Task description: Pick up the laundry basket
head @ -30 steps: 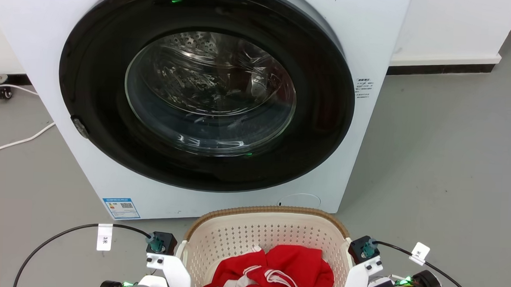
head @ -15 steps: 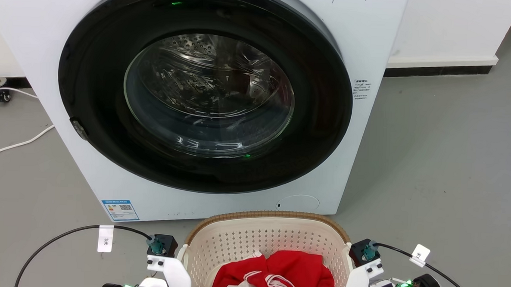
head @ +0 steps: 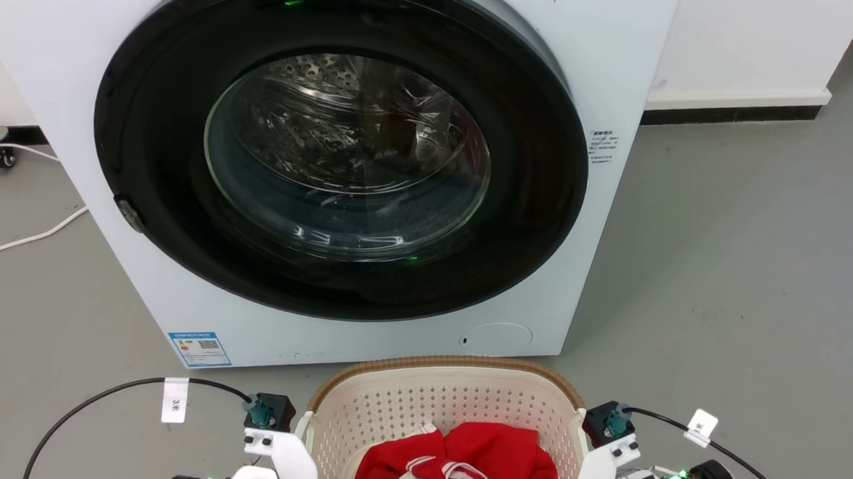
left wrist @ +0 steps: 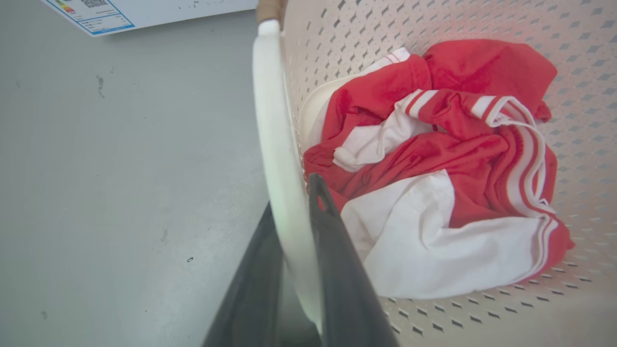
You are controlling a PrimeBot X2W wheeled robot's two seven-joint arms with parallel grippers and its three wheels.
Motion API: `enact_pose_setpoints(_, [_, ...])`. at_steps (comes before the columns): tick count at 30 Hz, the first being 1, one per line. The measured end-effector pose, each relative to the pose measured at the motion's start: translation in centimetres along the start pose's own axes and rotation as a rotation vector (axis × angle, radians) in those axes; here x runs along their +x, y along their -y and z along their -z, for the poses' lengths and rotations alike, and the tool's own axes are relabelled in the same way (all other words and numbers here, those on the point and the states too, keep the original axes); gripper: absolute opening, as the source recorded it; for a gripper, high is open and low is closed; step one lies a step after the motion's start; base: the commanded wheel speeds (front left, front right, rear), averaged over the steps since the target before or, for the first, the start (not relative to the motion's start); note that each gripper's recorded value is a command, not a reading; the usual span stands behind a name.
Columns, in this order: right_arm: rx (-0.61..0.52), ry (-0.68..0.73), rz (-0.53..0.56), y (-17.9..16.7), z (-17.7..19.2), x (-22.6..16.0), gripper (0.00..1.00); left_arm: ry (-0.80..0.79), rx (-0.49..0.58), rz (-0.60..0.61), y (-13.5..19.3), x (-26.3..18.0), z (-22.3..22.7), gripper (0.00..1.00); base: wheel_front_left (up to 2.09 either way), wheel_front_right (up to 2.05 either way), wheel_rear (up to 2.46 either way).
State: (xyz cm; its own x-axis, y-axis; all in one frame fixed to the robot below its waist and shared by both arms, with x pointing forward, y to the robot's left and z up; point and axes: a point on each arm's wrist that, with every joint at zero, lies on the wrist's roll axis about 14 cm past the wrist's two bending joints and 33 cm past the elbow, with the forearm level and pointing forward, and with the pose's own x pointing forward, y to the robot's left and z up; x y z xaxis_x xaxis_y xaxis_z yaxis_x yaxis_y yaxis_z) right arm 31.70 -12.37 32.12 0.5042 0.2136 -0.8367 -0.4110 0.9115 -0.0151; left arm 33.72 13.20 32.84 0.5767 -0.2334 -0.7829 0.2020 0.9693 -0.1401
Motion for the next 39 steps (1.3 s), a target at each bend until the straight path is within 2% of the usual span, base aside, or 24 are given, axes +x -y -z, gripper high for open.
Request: enact_pose_setpoints(39, [0.016,-0.007,-0.006,-0.03,0.41,-0.10,0.00,-0.010,-0.003,0.007,0.08,-0.01,0.41,0.00,0.00,0.00,0.00])
